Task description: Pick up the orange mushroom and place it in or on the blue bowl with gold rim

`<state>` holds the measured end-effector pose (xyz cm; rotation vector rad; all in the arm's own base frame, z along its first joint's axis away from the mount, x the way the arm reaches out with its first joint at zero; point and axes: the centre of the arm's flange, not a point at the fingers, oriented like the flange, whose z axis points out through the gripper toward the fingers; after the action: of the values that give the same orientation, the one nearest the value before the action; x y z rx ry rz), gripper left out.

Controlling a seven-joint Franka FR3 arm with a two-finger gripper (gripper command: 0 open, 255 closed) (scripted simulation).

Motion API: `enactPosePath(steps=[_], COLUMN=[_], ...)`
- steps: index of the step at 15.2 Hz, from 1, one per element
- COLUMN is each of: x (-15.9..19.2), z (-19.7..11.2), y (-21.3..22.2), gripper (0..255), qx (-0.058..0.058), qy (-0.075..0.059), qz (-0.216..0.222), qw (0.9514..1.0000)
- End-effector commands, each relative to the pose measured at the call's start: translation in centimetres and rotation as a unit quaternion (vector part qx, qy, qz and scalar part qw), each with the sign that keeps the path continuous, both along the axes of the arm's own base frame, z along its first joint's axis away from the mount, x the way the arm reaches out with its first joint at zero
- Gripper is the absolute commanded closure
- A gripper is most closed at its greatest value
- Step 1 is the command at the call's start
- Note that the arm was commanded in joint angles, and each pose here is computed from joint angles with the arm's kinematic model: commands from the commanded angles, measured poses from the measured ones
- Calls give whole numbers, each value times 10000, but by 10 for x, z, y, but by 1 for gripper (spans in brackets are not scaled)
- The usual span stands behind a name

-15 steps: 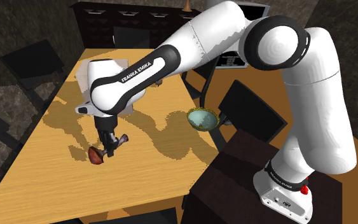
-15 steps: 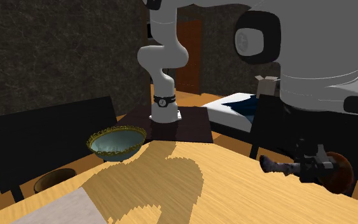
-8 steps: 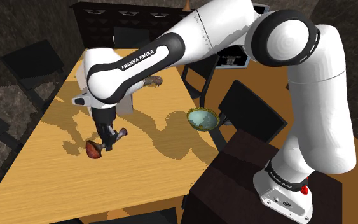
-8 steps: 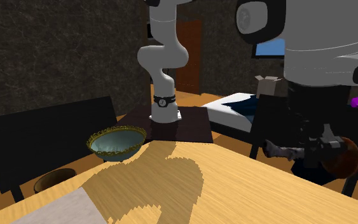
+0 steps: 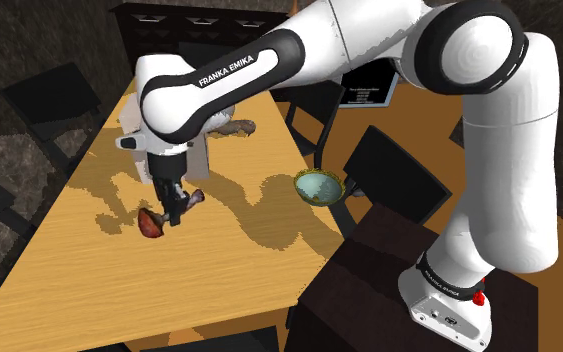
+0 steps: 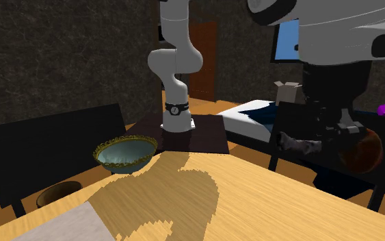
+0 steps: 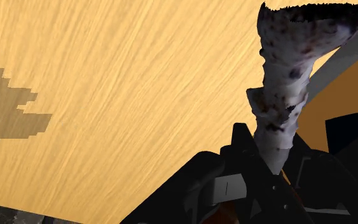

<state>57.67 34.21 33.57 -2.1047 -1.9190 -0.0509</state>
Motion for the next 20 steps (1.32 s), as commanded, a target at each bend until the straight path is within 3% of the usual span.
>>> enactPosePath(steps=[1, 20], x=[-7, -84], z=[1, 1], y=[-23, -262], gripper=[255, 255], qx=[-1, -1], qy=[1, 1], qz=[0, 0], qw=[10000, 10000])
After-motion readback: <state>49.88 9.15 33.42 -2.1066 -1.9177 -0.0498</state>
